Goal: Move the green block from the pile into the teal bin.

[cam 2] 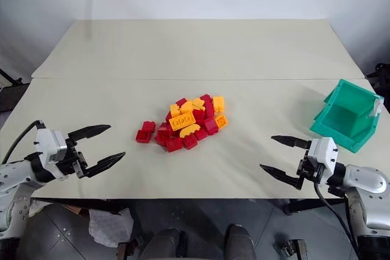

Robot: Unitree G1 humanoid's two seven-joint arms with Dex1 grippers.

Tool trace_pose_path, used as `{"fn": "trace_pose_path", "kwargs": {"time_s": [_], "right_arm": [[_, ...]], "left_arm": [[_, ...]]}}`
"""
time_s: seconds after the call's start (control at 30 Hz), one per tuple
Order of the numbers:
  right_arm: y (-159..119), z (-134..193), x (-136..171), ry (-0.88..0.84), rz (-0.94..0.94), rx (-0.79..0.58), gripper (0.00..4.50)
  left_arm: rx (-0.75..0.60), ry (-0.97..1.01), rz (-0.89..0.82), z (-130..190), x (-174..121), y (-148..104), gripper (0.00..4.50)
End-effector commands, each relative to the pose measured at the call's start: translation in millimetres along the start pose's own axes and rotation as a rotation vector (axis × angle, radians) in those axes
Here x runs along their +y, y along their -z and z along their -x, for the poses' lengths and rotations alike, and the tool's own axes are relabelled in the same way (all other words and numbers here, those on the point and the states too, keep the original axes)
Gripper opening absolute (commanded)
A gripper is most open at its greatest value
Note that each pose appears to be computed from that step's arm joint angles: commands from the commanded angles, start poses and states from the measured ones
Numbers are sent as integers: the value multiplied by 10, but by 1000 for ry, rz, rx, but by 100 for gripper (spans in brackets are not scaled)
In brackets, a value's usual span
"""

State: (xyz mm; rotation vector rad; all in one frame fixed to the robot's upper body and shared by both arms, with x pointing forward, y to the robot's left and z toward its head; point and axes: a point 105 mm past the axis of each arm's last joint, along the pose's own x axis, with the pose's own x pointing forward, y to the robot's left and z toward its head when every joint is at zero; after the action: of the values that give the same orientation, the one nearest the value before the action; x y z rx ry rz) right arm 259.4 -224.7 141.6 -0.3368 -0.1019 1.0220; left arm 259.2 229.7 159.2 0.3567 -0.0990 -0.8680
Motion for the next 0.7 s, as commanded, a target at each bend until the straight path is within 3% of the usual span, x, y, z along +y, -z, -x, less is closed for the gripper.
{"fn": "trace_pose_path", "kwargs": {"time_s": [0.03, 0.63, 0.7], "right_arm": [[-74, -17, -5, 11, 26, -37, 447], [-406, -532, 46, -41, 16, -201, 447], [-479, -548, 34, -44, 27, -220, 450]], "left_arm": [[-15, -10, -30, 5, 5, -52, 450], [-48, -138, 52, 285, 33, -11, 450], [-29, -130, 58, 323, 7, 17, 409]]}}
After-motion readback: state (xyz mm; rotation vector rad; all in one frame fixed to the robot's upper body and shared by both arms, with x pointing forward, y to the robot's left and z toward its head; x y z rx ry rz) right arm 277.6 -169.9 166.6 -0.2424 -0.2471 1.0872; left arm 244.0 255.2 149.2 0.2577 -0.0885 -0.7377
